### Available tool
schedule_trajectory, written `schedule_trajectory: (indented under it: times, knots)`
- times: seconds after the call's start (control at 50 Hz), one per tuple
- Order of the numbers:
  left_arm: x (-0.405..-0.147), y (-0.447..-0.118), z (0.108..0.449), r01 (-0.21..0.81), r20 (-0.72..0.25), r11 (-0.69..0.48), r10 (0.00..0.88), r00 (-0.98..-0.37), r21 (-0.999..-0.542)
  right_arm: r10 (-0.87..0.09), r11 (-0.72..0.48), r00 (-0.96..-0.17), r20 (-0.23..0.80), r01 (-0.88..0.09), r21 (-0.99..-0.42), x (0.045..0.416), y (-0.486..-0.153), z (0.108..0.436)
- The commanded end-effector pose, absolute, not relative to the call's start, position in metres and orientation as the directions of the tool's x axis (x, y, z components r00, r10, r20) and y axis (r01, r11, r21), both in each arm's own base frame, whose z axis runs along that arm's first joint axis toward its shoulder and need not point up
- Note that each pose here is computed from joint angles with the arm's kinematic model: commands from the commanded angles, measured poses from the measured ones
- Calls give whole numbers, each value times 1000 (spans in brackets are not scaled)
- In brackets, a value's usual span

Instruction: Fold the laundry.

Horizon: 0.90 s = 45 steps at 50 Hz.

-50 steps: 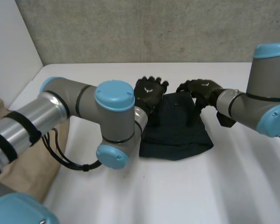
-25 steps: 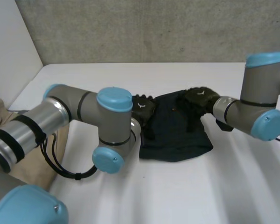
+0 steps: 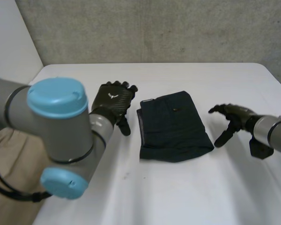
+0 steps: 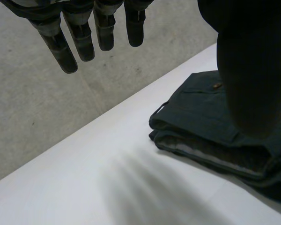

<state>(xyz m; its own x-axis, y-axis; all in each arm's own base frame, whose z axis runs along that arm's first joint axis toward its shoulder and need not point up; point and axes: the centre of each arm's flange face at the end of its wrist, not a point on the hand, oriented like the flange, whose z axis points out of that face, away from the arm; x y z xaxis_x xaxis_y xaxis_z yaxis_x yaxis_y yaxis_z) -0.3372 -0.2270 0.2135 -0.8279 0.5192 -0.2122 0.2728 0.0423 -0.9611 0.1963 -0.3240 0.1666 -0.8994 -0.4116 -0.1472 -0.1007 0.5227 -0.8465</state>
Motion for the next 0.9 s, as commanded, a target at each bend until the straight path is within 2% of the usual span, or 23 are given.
schedule_trajectory:
  times: [0.02,0.14,0.26,0.72,0.9]
  knots:
    - [-310,-213,207,209,-141,88,485,-863,-974,-422,548,-892,-163,-107,-830,199,-313,144]
    - [-289,-207,197,183,-95,156,451,-888,-971,-422,550,-891,-165,-107,-828,200,-316,136]
    - [-277,-211,192,175,-86,174,425,-901,-969,-433,531,-888,-155,-113,-840,206,-320,131]
    - [-277,-211,191,174,-85,174,428,-900,-969,-529,492,-834,-159,-148,-858,255,-330,114]
    - [-277,-212,191,175,-85,176,427,-900,-969,-567,396,-815,-118,-143,-907,264,-351,134]
